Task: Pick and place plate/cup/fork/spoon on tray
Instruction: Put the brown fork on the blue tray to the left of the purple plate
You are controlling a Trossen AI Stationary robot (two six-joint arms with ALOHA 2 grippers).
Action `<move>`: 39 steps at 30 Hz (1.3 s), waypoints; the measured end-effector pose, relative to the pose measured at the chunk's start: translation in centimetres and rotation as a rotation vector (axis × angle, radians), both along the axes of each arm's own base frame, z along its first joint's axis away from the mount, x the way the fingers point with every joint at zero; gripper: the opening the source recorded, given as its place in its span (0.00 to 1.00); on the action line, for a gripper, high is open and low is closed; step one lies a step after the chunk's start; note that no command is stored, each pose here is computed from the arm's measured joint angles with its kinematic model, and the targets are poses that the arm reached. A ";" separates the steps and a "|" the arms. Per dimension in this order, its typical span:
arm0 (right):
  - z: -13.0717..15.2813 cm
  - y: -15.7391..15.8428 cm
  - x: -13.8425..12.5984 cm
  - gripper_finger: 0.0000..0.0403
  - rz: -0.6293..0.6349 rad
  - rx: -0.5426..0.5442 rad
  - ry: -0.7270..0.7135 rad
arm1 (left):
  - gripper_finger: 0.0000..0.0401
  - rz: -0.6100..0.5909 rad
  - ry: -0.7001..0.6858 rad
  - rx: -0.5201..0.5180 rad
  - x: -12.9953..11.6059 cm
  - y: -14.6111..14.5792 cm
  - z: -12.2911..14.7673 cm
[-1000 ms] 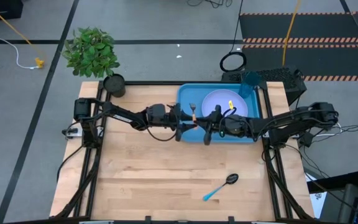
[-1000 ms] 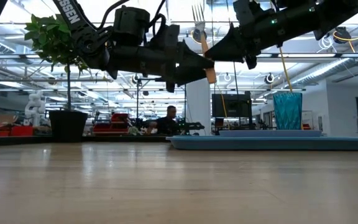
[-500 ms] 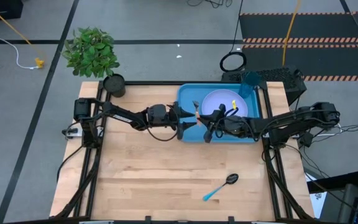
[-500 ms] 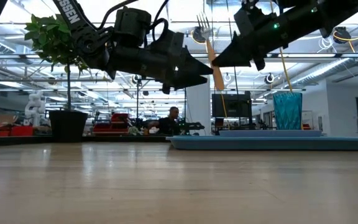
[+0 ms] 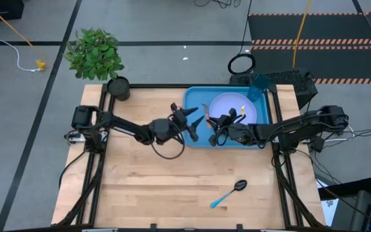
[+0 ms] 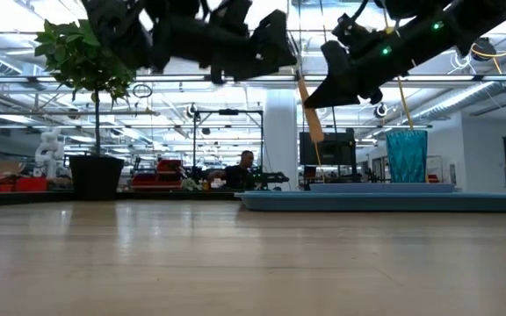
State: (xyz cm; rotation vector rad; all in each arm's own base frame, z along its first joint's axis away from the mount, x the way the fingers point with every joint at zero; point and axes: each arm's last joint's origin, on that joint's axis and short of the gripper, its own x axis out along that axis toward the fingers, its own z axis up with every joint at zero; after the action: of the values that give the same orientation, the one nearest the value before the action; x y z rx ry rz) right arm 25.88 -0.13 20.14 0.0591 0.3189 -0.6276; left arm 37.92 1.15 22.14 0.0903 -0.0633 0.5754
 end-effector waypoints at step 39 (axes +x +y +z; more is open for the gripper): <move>-0.9 -0.1 -0.4 0.05 -0.127 -0.276 0.095 | 0.47 -0.057 -0.092 -0.233 -0.9 1.3 3.5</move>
State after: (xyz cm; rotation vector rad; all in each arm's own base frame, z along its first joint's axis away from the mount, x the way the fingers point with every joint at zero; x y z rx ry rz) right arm 25.50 -0.20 19.25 -0.2174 0.3197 -0.7968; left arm 37.02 2.44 25.65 -0.1646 -0.0878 0.5261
